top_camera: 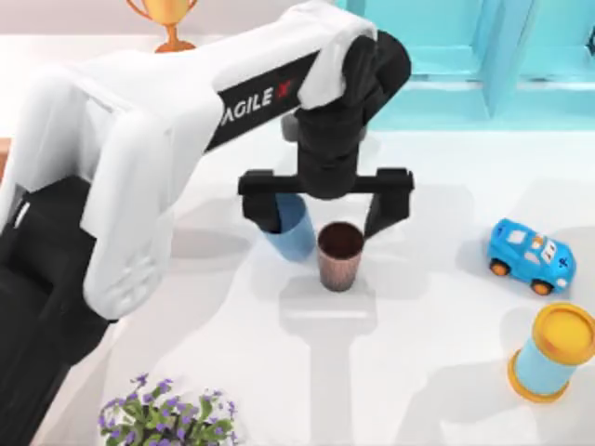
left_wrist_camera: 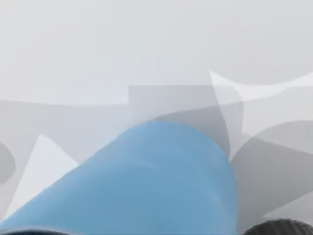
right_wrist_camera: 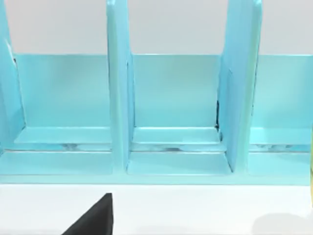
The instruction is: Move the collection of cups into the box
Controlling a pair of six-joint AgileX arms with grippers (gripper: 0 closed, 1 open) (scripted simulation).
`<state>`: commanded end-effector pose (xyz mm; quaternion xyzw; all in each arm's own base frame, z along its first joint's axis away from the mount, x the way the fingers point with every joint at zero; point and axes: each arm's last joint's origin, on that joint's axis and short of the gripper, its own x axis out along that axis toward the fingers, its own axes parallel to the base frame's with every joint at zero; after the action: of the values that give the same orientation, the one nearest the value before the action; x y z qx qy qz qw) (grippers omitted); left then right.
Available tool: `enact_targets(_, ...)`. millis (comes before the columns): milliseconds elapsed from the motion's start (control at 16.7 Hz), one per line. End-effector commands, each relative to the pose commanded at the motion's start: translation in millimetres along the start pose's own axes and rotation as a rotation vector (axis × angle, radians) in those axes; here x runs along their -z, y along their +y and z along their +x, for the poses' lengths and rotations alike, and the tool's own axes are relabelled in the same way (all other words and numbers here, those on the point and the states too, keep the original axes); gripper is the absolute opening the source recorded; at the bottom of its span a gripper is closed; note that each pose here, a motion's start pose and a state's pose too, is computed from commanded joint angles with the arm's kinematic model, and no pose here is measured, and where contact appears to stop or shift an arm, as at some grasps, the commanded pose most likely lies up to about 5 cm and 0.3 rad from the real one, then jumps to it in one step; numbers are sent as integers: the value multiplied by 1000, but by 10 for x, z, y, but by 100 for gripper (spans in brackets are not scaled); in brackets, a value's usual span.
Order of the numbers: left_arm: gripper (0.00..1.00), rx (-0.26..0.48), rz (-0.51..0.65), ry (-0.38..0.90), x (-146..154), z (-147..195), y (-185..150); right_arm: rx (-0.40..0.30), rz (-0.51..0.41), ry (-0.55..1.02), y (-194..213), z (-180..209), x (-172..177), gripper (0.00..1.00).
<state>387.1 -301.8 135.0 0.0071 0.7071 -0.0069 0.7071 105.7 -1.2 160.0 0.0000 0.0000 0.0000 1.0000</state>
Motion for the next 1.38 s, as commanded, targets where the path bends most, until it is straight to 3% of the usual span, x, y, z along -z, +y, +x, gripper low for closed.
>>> enact_targets(720,2,0,0,0,0,0,0,0,0,0,0,0,0,100)
enact_targets(1380,0,-3,-3,3,-18,-55,72,0,0,0,0,0,0,100)
